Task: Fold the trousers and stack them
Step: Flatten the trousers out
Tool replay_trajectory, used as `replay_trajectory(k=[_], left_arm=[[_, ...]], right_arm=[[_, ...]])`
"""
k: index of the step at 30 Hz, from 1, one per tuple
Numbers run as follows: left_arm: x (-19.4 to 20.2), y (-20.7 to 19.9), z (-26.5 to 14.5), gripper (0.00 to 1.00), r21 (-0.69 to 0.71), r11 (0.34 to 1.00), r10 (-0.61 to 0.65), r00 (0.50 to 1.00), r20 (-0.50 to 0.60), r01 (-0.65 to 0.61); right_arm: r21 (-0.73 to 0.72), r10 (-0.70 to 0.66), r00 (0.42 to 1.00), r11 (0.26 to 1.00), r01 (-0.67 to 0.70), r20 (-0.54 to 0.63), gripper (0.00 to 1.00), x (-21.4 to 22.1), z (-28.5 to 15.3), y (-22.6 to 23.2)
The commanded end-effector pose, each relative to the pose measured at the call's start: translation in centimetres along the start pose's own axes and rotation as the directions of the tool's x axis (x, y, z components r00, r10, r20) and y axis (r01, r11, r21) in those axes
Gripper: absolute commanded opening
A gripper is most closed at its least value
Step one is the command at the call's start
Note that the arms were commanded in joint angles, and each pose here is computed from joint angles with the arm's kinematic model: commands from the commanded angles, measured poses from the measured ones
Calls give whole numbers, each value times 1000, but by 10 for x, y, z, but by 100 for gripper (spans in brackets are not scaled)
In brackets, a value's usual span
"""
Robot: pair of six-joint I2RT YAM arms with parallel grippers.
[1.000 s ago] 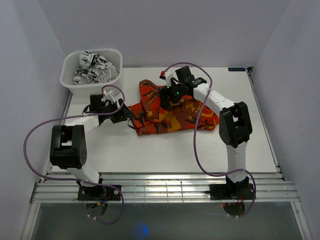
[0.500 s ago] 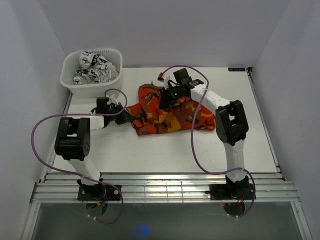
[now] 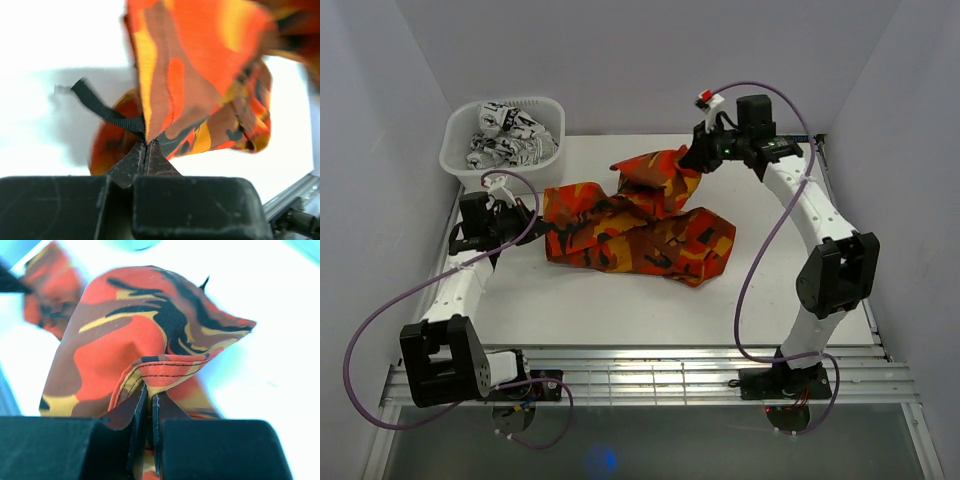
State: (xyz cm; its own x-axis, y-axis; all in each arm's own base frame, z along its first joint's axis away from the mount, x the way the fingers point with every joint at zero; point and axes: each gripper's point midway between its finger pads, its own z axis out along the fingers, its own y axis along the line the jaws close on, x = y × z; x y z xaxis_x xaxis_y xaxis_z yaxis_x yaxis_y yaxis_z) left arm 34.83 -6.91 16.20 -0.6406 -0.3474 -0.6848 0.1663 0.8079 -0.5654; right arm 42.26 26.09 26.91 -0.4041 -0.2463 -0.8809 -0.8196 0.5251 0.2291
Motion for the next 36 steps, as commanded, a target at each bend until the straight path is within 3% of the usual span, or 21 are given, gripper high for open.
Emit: replay_trajectory(k=[1, 8, 15, 20, 22, 23, 25, 26, 28, 32, 36], left_arm=[[14, 18, -27, 0, -80, 995, 54, 996, -69, -60], [12, 51, -49, 0, -172, 978, 106, 992, -75, -117], [11, 59, -51, 0, -158, 974, 150, 985, -90, -163], [-20, 56, -60, 0, -172, 951, 252, 967, -44, -256], [-36, 45, -61, 0, -143, 949, 281, 960, -17, -280], [-39, 34, -60, 0, -91, 956, 278, 960, -6, -278], [-47, 21, -60, 0, -34, 963, 268, 963, 12, -268], [-54, 8, -61, 0, 21, 964, 266, 964, 30, -267], [-59, -2, -62, 0, 56, 964, 258, 965, 44, -260], [-59, -12, -61, 0, 100, 971, 212, 976, 40, -215], [-33, -12, -54, 0, 139, 989, 63, 998, -31, -58]], right_arm=[[196, 7, 997, 980, -23, 82, 8, -16, -48, -55], [542, 77, 997, 837, -80, 28, 8, 42, -120, -160], [638, 173, 980, 767, -71, -99, 8, 100, -124, -210], [756, 218, 960, 654, -10, -175, 8, 126, -143, -245], [729, 259, 941, 684, -18, -219, 8, 143, -138, -244], [708, 248, 944, 705, -22, -218, 21, 132, -138, -241], [647, 264, 937, 761, -58, -227, 37, 130, -133, -222], [622, 256, 942, 780, -68, -217, 61, 123, -132, -215], [548, 231, 955, 831, -93, -188, 90, 102, -131, -190], [398, 134, 989, 912, -97, -66, 90, 44, -128, -141], [219, 31, 999, 975, -32, 12, 94, 9, -97, -79]])
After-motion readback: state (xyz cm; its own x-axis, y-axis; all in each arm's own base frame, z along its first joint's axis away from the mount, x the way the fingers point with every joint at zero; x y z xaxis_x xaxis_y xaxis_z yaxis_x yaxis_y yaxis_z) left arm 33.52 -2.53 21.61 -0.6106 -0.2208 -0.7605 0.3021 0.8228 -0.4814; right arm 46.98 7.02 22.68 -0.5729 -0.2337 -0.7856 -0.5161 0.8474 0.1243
